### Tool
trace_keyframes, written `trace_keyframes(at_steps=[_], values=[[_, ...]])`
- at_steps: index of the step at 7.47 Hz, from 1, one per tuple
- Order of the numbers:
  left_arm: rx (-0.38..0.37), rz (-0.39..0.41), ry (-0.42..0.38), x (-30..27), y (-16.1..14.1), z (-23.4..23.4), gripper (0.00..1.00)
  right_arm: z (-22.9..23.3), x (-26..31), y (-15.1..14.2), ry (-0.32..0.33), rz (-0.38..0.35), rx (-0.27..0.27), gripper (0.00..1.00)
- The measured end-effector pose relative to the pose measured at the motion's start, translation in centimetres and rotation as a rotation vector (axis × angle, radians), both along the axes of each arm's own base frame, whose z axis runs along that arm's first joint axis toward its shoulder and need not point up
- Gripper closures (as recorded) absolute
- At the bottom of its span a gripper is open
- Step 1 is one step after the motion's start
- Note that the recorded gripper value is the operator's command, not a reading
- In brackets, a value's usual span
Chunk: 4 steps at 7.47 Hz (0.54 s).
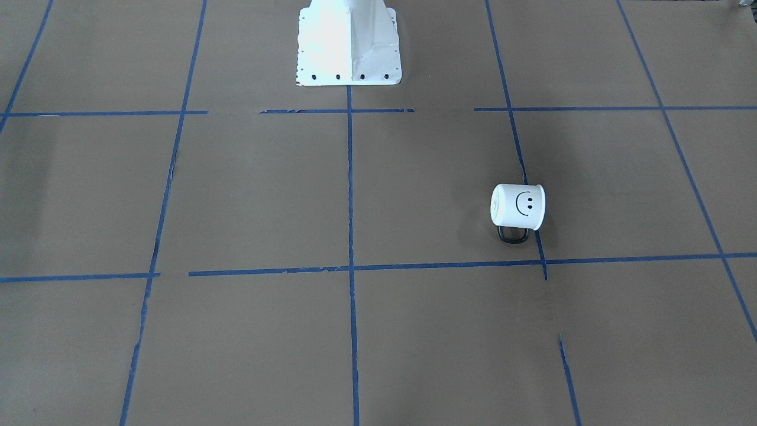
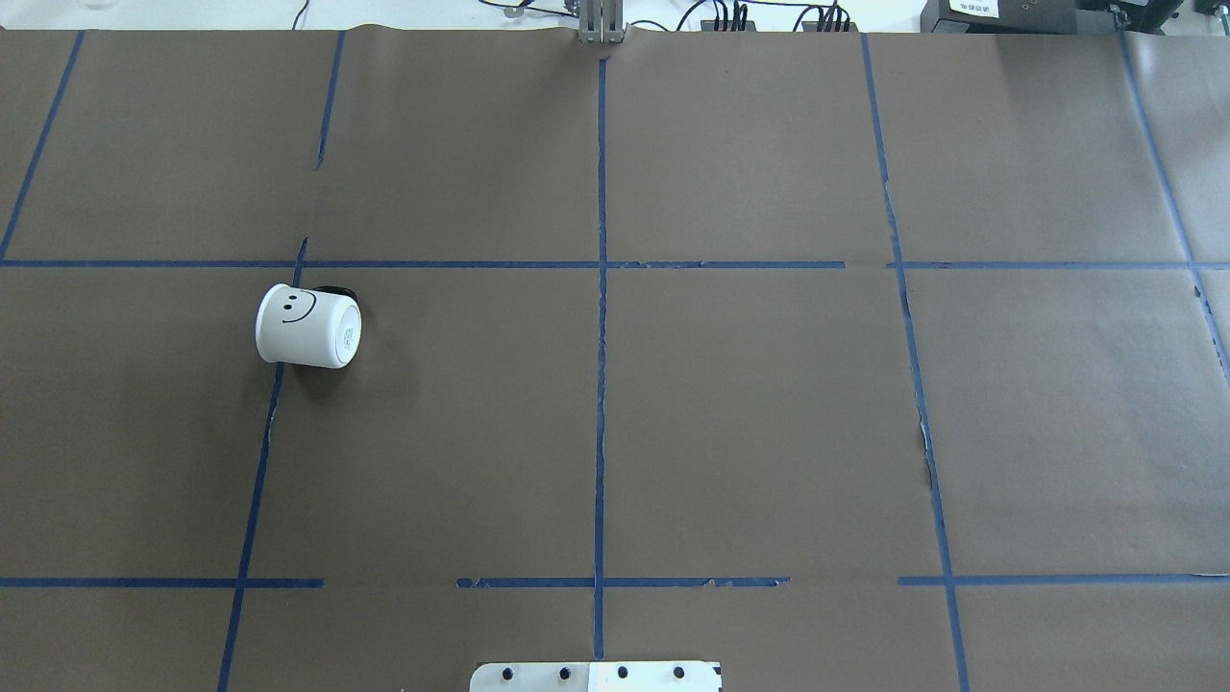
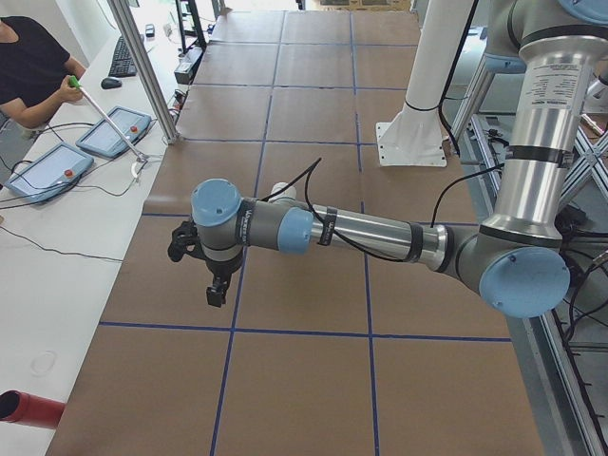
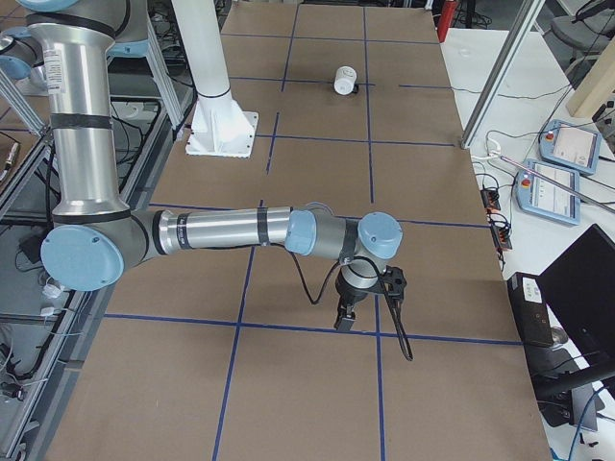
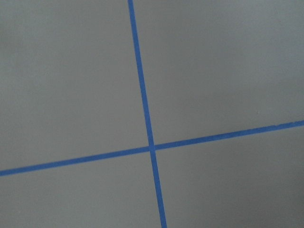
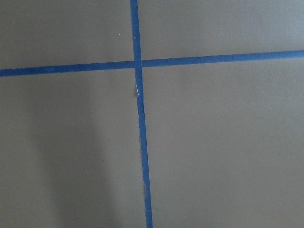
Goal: Flip mug
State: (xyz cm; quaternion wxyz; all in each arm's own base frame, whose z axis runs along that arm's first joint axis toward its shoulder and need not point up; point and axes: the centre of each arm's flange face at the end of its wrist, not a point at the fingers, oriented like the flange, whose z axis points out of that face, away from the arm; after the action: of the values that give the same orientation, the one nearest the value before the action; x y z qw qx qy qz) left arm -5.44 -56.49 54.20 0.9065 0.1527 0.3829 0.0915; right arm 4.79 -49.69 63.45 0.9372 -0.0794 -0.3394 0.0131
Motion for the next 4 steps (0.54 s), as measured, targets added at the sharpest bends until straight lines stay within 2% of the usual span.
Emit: trace_keyframes(at_steps=[2, 4], values=[[0.093, 0.011, 0.069, 7.9, -1.0, -3.0, 0.00, 0.0, 0.0, 0.0, 0.000, 0.000, 0.000, 0.00], [0.098, 0.007, 0.219, 18.4, 0.1, -3.7, 0.00, 0.0, 0.0, 0.0, 0.000, 0.000, 0.000, 0.00]])
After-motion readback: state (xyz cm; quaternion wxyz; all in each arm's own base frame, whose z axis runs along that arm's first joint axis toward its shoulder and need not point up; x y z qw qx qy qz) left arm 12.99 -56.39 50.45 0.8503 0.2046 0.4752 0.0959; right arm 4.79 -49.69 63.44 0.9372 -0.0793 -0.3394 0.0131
